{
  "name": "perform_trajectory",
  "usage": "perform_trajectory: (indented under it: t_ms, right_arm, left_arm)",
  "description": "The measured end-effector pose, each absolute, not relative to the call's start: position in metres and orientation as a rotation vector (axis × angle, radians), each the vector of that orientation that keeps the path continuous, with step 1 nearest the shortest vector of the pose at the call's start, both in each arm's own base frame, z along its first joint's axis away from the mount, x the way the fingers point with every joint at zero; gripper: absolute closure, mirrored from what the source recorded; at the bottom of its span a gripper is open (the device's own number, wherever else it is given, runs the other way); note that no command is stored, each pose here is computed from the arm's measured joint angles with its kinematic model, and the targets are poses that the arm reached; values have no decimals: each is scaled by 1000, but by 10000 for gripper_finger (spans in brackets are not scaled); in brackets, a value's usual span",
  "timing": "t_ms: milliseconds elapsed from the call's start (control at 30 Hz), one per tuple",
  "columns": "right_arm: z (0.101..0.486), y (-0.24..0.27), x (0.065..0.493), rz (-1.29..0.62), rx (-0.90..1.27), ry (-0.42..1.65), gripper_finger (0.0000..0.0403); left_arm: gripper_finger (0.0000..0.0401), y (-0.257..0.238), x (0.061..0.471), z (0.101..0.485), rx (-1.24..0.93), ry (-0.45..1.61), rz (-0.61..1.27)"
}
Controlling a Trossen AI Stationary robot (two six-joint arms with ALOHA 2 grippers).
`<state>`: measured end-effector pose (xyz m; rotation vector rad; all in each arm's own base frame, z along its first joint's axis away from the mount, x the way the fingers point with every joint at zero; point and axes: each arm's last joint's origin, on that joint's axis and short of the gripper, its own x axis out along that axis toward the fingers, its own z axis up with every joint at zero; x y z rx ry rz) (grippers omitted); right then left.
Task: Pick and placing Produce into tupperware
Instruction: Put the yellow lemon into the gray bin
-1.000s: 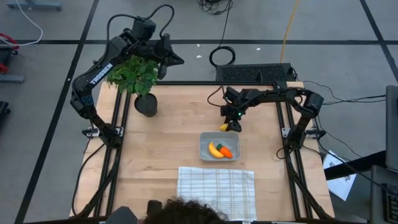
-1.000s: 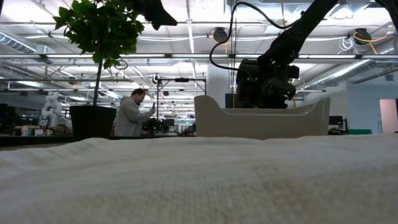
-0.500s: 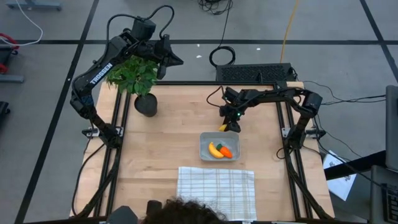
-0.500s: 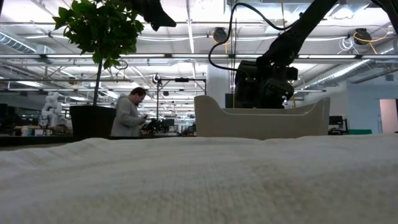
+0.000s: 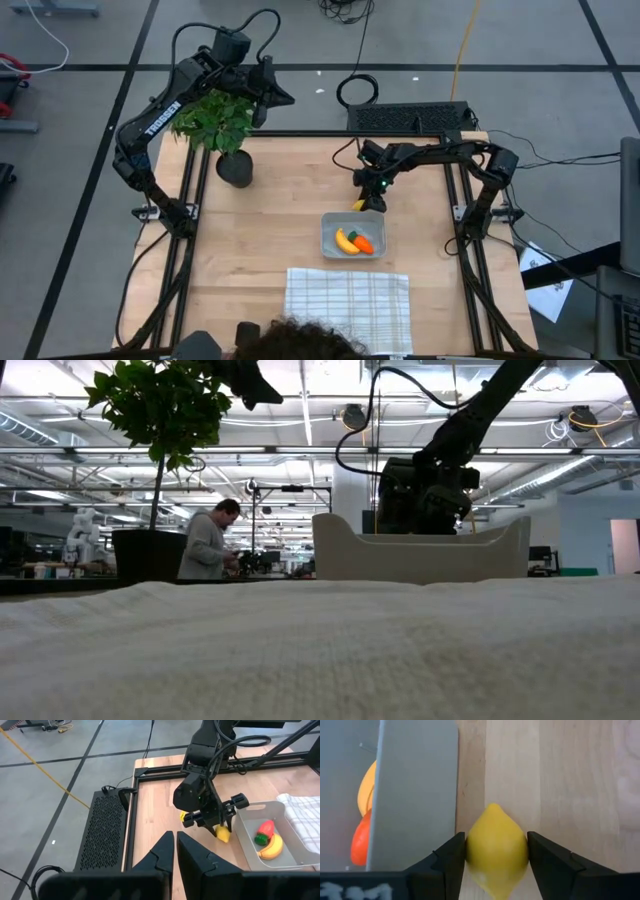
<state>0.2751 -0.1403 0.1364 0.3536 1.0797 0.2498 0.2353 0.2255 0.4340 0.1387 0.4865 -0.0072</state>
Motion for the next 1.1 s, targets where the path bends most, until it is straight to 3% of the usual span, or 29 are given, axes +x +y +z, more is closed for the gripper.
perform_trajectory:
  t_ms: [400,700,1100]
  right_arm:
    - [170,-165,288,175,328,1036,215]
    - [232,-180,302,142,249,875,215]
    - [313,-165,282,130,169,608,215]
  left_arm:
    - [375,226,235,434,134,495,8]
    - [375,236,225,433,120,503,54]
    - [375,238,227,436,42,471,92]
